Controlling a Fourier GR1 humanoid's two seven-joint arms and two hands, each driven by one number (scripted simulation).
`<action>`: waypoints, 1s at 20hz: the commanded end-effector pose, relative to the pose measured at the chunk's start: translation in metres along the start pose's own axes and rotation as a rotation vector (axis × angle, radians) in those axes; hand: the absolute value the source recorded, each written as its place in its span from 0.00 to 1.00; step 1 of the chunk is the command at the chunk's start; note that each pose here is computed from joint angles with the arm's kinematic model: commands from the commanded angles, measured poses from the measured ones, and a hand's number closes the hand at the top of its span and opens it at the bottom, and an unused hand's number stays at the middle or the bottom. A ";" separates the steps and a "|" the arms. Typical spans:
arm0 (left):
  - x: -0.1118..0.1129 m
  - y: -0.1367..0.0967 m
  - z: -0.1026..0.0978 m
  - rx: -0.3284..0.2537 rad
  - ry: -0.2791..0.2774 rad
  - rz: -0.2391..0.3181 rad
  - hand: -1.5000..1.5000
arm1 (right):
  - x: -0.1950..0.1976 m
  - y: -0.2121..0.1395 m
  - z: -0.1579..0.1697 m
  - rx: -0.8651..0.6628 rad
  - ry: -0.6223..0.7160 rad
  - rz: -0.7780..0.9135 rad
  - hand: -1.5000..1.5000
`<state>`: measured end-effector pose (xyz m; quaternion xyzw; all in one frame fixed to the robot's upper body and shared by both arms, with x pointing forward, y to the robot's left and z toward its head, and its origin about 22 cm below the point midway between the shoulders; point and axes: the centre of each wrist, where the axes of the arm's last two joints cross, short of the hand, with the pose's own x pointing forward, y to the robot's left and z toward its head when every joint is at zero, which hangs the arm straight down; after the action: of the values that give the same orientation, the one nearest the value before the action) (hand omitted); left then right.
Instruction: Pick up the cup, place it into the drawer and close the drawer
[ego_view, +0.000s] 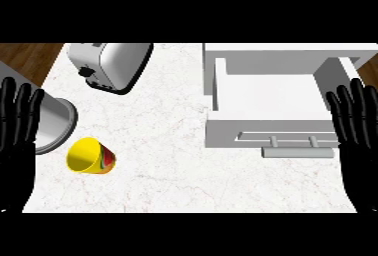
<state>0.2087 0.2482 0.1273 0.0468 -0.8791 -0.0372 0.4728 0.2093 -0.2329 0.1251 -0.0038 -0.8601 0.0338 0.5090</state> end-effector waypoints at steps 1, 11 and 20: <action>0.003 0.007 0.000 -0.016 -0.008 0.025 0.00 | 0.013 0.011 0.009 0.007 -0.010 -0.028 0.00; -0.014 0.040 0.014 -0.120 0.159 0.312 0.00 | 0.006 -0.001 -0.010 0.099 0.065 -0.097 0.00; -0.020 0.020 -0.005 -0.113 0.156 0.312 0.00 | 0.001 0.001 -0.025 0.095 0.074 -0.092 0.00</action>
<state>0.2131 0.2788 0.1097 -0.1153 -0.8328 -0.0115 0.5413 0.2192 -0.2311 0.1314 0.0524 -0.8395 0.0491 0.5386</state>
